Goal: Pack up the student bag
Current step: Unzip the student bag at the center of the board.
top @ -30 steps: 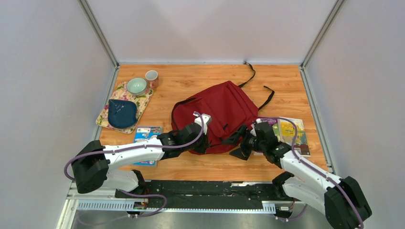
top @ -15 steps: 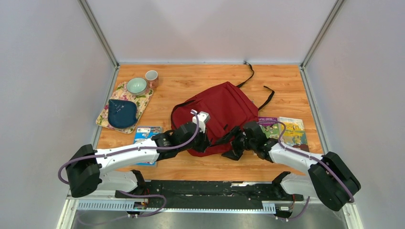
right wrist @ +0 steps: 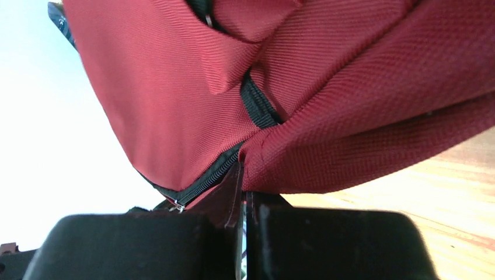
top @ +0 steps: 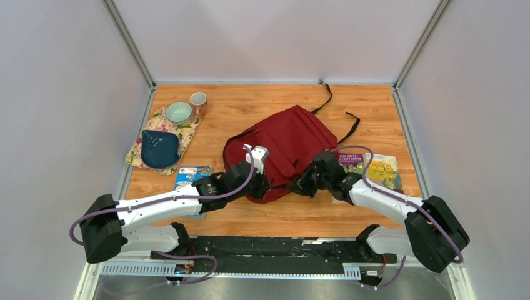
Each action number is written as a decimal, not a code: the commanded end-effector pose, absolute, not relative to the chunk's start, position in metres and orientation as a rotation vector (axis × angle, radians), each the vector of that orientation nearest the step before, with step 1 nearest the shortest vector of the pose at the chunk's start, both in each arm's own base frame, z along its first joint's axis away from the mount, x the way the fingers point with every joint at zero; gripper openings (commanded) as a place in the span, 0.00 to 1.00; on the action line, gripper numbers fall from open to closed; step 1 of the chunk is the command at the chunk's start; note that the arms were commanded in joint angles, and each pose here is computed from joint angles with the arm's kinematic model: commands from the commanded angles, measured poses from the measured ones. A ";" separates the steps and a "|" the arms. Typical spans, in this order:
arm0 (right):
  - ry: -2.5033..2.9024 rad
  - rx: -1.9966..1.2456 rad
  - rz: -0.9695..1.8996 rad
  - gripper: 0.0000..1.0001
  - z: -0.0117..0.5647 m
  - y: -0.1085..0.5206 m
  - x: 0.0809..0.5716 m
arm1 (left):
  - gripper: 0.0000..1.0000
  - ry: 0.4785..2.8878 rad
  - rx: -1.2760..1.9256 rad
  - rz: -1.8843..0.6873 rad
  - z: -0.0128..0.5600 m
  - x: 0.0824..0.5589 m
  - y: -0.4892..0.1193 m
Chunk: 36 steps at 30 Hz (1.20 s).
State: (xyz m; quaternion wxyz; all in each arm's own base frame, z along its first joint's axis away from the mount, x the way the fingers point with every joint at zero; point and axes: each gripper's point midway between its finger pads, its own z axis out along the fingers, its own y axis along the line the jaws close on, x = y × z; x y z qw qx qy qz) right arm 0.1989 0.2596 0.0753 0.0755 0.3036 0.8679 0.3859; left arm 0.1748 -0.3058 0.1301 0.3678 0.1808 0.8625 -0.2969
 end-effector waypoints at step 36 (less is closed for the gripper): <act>2.536 0.027 0.699 0.00 0.124 0.197 0.319 | 0.00 2.183 0.395 -0.741 0.117 0.164 -0.279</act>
